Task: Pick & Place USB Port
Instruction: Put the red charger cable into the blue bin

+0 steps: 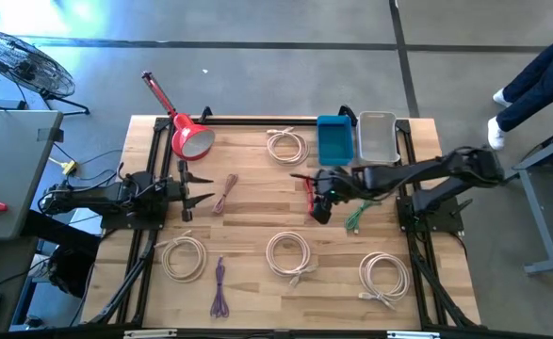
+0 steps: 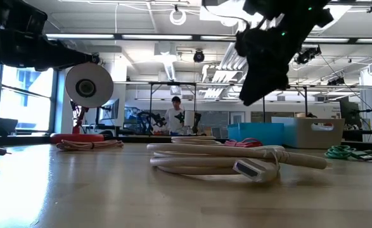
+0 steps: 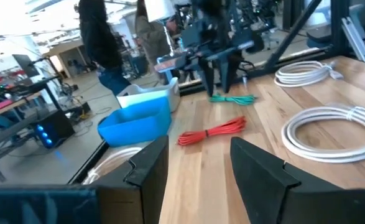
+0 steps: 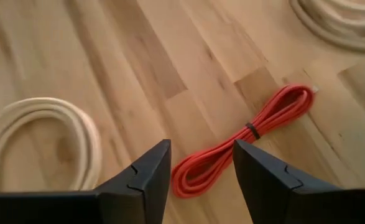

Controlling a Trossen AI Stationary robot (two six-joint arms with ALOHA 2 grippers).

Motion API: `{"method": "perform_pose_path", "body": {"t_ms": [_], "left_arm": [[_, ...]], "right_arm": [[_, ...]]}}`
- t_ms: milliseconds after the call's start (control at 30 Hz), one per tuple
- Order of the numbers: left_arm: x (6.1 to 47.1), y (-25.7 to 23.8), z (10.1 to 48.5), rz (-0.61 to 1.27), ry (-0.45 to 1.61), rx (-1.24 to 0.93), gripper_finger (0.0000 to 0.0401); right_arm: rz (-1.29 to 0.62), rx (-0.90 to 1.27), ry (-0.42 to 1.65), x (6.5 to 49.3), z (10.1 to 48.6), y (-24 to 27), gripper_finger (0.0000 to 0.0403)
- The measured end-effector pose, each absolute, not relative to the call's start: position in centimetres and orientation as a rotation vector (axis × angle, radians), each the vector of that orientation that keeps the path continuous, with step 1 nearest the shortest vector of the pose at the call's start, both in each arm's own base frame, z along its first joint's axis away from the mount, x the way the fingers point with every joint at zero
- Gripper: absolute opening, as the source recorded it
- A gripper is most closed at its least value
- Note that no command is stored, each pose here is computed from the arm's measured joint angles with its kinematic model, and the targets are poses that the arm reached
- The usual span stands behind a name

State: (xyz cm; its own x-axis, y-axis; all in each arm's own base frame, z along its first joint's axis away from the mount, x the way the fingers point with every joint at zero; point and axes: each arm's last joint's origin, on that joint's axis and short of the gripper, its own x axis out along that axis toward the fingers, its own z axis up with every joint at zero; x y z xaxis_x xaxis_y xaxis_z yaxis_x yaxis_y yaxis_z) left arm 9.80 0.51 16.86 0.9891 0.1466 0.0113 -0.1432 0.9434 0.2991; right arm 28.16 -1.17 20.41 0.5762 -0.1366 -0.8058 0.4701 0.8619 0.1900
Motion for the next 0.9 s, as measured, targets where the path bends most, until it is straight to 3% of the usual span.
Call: {"method": "perform_pose_path", "body": {"t_ms": [267, 900], "left_arm": [[9.8, 0.5, 16.9, 0.134, 0.010, 0.304, 0.0167], [9.8, 0.4, 16.8, 0.108, 0.010, 0.309, 0.0167]], "right_arm": [[-0.433, 0.504, 0.985, 29.8, 17.9, -3.2, 0.0168], [-0.459, 0.505, 1.093, 30.7, 14.3, -4.2, 0.0168]]}}
